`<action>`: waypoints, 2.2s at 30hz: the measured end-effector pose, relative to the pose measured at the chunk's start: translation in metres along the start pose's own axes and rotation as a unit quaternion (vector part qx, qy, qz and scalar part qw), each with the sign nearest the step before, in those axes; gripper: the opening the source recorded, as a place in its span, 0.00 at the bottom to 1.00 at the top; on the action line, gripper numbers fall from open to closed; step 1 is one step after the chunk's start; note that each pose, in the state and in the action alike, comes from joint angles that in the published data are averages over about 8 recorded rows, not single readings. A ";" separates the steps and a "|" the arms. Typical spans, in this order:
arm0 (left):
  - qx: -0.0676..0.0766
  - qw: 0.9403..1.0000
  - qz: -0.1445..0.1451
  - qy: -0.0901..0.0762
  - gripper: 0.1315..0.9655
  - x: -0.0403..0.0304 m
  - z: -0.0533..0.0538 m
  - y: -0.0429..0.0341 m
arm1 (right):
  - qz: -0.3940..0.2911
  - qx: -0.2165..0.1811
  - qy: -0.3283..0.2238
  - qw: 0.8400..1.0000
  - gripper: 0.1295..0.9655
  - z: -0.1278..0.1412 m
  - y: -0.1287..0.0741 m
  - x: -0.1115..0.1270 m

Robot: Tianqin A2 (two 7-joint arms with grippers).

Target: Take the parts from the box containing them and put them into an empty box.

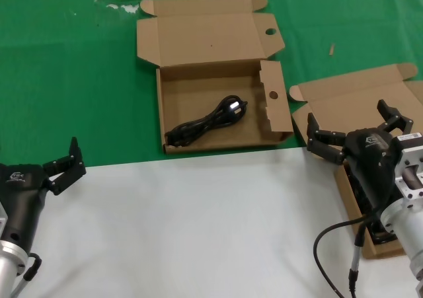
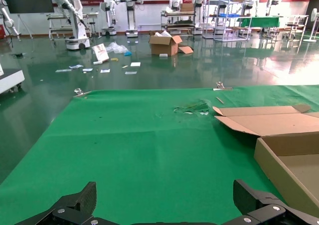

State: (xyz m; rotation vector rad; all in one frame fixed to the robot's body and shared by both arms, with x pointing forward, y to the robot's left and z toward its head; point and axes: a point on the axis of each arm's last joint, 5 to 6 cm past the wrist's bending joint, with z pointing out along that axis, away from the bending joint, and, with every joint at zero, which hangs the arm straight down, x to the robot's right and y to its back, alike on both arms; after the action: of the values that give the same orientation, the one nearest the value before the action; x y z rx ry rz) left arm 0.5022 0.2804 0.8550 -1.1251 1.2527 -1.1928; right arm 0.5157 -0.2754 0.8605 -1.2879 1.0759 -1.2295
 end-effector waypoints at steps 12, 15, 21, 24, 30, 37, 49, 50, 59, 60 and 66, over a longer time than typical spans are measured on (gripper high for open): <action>0.000 1.000 0.000 0.000 1.00 0.0000 0.000 0.0000 | 0.000 0.000 0.000 1.000 1.00 0.000 0.000 0.000; 0.000 1.000 0.000 0.000 1.00 0.0000 0.000 0.0000 | 0.000 0.000 0.000 1.000 1.00 0.000 0.000 0.000; 0.000 1.000 0.000 0.000 1.00 0.0000 0.000 0.0000 | 0.000 0.000 0.000 1.000 1.00 0.000 0.000 0.000; 0.000 1.000 0.000 0.000 1.00 0.0000 0.000 0.0000 | 0.000 0.000 0.000 1.000 1.00 0.000 0.000 0.000; 0.000 1.000 0.000 0.000 1.00 0.0000 0.000 0.0000 | 0.000 0.000 0.000 1.000 1.00 0.000 0.000 0.000; 0.000 1.000 0.000 0.000 1.00 0.0000 0.000 0.0000 | 0.000 0.000 0.000 1.000 1.00 0.000 0.000 0.000; 0.000 1.000 0.000 0.000 1.00 0.0000 0.000 0.0000 | 0.000 0.000 0.000 1.000 1.00 0.000 0.000 0.000; 0.000 1.000 0.000 0.000 1.00 0.0000 0.000 0.0000 | 0.000 0.000 0.000 1.000 1.00 0.000 0.000 0.000; 0.000 1.000 0.000 0.000 1.00 0.0000 0.000 0.0000 | 0.000 0.000 0.000 1.000 1.00 0.000 0.000 0.000; 0.000 1.000 0.000 0.000 1.00 0.0000 0.000 0.0000 | 0.000 0.000 0.000 1.000 1.00 0.000 0.000 0.000; 0.000 1.000 0.000 0.000 1.00 0.0000 0.000 0.0000 | 0.000 0.000 0.000 1.000 1.00 0.000 0.000 0.000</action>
State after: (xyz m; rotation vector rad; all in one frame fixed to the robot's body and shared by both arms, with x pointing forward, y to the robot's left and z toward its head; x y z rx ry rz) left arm 0.5022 0.2804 0.8550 -1.1251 1.2527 -1.1928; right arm 0.5157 -0.2754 0.8605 -1.2878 1.0759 -1.2295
